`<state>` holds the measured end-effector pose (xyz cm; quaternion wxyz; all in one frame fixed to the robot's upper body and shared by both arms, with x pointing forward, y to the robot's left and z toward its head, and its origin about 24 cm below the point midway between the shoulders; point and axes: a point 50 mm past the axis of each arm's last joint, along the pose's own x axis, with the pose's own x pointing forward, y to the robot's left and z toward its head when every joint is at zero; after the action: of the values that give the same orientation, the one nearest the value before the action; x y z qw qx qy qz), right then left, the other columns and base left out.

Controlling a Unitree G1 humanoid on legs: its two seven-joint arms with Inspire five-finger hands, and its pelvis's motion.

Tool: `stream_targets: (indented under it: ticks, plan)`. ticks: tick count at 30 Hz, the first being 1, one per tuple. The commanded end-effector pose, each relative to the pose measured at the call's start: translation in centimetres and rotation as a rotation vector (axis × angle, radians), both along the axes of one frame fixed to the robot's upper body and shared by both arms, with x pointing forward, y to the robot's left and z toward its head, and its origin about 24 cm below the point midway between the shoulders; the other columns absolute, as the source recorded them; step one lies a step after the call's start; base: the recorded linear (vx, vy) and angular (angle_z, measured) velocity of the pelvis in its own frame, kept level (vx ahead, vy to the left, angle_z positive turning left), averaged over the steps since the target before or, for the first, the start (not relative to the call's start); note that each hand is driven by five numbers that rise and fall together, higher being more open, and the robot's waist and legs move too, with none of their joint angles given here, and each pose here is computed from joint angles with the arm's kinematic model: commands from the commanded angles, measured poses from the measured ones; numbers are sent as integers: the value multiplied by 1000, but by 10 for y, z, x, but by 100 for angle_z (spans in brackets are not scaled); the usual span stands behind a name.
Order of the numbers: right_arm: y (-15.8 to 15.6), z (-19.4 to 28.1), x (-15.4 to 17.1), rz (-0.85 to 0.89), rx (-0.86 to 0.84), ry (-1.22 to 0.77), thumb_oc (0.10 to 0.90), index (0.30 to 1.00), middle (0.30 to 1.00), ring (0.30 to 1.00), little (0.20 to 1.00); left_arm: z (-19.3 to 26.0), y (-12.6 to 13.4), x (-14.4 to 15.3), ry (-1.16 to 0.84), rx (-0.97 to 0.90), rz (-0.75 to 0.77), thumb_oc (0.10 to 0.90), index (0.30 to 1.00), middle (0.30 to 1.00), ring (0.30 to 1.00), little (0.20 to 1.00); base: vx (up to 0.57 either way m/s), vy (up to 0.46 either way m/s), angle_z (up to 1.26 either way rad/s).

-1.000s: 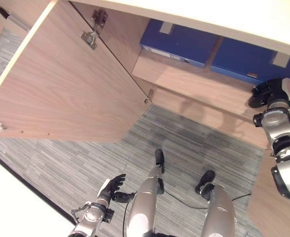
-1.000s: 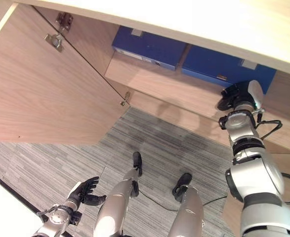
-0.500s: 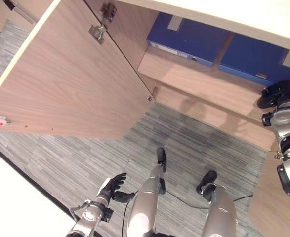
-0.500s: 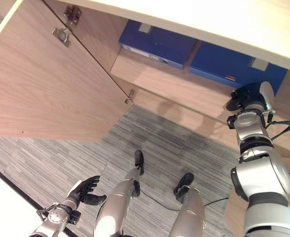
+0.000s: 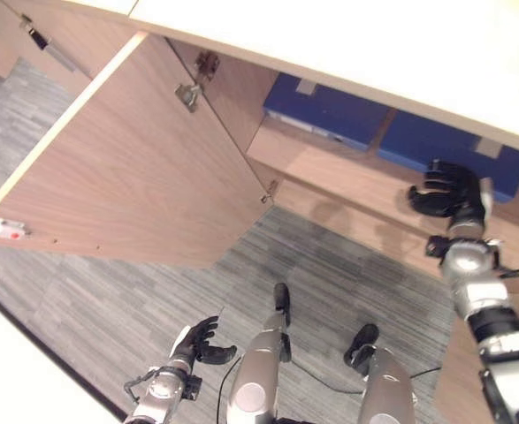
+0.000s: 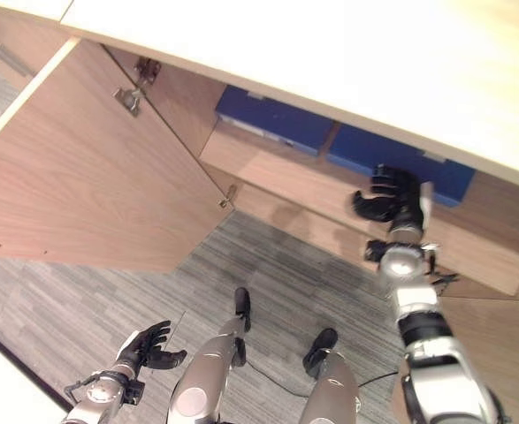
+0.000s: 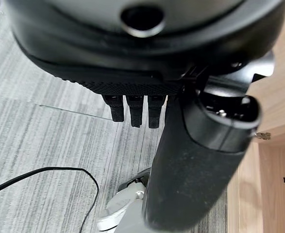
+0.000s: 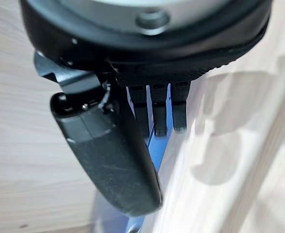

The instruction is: Put the empty folder in the office cabinet

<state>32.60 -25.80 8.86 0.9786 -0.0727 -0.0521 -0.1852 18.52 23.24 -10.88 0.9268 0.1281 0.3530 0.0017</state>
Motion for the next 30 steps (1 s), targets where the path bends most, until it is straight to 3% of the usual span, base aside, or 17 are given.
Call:
stream_targets:
  ticks: [1,7,18,23,30]
  plan:
    - [2,-22,-23,23,35,-10,800,900,900,900,900,-15,16,-31,124,106,-12,800,900,900,900,900,84,9,-4]
    - [15,-84,-66,74,118,200,800,900,900,900,900,-29,22,-61,238,133,30,800,900,900,900,900,79,-9,-14]
    - [28,-117,-79,141,102,368,800,900,900,900,900,-30,31,-71,235,116,154,800,900,900,900,900,10,-17,-8]
    - [35,-139,-95,201,49,495,800,900,900,900,900,-31,25,-68,214,80,223,800,900,900,900,900,-124,55,55]
    - [33,-186,-144,186,58,759,800,900,900,900,900,-36,25,-81,262,61,257,800,900,900,900,900,-45,112,85]
